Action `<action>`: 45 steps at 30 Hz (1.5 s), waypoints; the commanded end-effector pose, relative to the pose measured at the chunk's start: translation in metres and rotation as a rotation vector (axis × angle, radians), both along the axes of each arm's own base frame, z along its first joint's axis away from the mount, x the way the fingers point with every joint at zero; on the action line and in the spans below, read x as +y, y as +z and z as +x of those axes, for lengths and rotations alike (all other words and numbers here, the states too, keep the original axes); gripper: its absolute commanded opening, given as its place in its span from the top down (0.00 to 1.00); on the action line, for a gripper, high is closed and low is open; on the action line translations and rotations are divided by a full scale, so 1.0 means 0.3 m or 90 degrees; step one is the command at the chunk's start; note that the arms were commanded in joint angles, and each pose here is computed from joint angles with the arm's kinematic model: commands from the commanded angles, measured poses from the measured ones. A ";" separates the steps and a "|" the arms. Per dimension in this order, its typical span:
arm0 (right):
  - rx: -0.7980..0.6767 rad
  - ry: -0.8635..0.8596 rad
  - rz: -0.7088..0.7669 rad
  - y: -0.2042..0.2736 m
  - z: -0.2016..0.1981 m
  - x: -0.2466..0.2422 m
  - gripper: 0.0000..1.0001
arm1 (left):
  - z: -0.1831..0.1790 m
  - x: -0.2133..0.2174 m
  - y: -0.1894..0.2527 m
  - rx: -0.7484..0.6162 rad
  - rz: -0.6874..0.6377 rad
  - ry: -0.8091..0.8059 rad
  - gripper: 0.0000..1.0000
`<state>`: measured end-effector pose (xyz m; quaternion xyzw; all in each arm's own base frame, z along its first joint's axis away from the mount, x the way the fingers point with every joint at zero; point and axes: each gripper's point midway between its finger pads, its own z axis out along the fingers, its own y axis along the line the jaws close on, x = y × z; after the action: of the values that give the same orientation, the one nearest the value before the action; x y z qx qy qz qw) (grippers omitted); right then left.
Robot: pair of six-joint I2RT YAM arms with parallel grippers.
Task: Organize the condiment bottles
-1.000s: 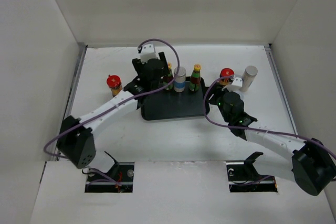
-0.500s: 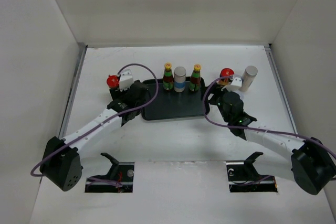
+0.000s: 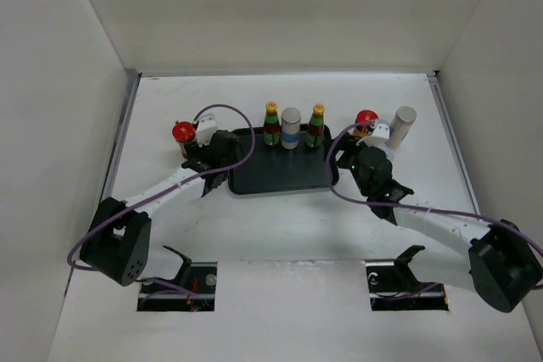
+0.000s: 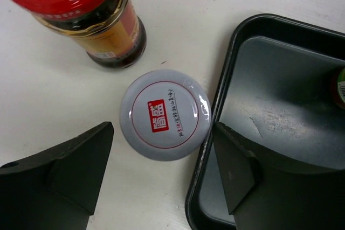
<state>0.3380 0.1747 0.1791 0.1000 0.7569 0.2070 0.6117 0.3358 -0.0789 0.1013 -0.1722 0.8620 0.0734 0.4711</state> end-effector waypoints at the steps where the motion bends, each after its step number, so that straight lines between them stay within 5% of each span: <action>1: -0.043 0.014 0.022 0.091 0.026 0.038 0.21 | 0.063 -0.017 0.034 -0.039 -0.024 -0.007 0.31; 9: -0.032 0.018 0.015 0.072 0.033 0.049 0.21 | 0.087 -0.038 0.134 -0.083 -0.010 -0.030 0.58; 18: -0.034 0.027 0.017 0.072 0.029 0.063 0.21 | 0.135 -0.185 0.483 -0.234 -0.028 -0.090 0.59; 35: -0.035 0.031 0.020 0.076 0.023 0.064 0.22 | 0.341 -0.353 0.262 -0.194 -0.045 -0.118 0.60; 39: -0.034 0.033 0.018 0.074 0.024 0.065 0.22 | 0.351 -0.351 0.213 -0.180 -0.045 -0.113 0.53; 45: -0.034 0.032 0.019 0.073 0.025 0.067 0.21 | 0.342 -0.331 0.180 -0.167 -0.042 -0.112 0.23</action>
<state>0.3401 0.1838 0.1681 0.0844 0.7693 0.2061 0.5988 0.4192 -0.1715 0.1080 -0.0839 0.8474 0.0230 0.5238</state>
